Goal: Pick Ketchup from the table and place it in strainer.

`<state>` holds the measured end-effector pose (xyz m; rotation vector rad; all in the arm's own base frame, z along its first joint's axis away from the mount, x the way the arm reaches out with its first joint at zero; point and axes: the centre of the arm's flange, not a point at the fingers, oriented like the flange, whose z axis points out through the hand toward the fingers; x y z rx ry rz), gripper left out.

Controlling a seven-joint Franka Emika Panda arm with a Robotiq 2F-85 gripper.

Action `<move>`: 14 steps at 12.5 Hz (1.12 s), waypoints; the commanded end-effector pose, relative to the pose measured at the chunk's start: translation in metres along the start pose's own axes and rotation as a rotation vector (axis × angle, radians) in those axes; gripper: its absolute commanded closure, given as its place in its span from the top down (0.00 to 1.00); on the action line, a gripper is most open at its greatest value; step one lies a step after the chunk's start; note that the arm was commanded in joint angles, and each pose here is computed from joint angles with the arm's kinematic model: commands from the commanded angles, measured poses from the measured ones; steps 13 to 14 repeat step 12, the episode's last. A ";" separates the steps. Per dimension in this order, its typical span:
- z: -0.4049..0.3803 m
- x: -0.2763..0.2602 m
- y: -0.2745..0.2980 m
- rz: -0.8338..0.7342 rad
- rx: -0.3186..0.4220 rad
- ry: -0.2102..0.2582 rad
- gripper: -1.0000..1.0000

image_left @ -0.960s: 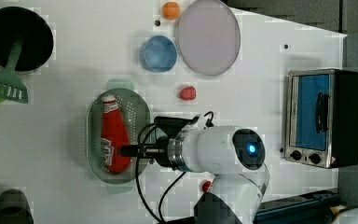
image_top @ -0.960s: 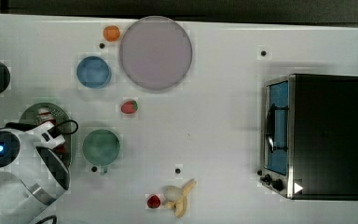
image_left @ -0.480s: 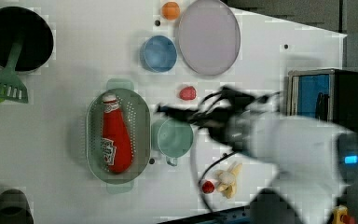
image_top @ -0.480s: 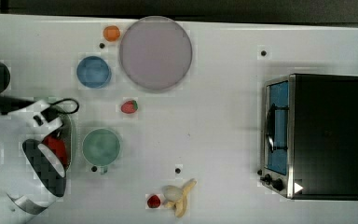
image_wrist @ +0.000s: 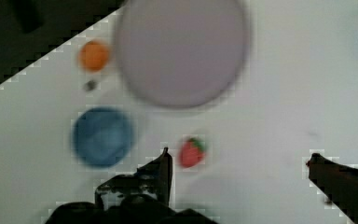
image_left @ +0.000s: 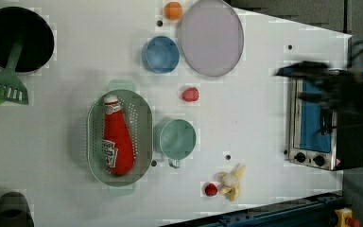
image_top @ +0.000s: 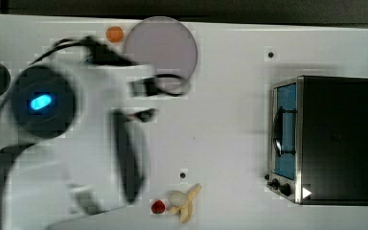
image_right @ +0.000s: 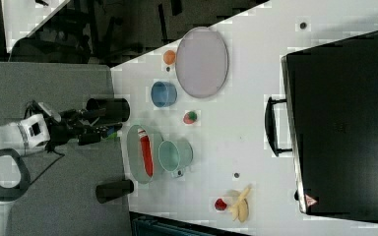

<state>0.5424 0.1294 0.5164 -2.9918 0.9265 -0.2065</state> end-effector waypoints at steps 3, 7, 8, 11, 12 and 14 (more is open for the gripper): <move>-0.060 0.061 0.084 0.213 -0.073 -0.103 1.00; -0.081 0.074 0.113 0.267 -0.094 -0.140 1.00; -0.078 0.077 0.117 0.276 -0.096 -0.145 1.00; -0.078 0.083 0.124 0.293 -0.087 -0.137 1.00; -0.077 0.083 0.123 0.292 -0.087 -0.137 1.00; -0.077 0.083 0.123 0.292 -0.087 -0.137 1.00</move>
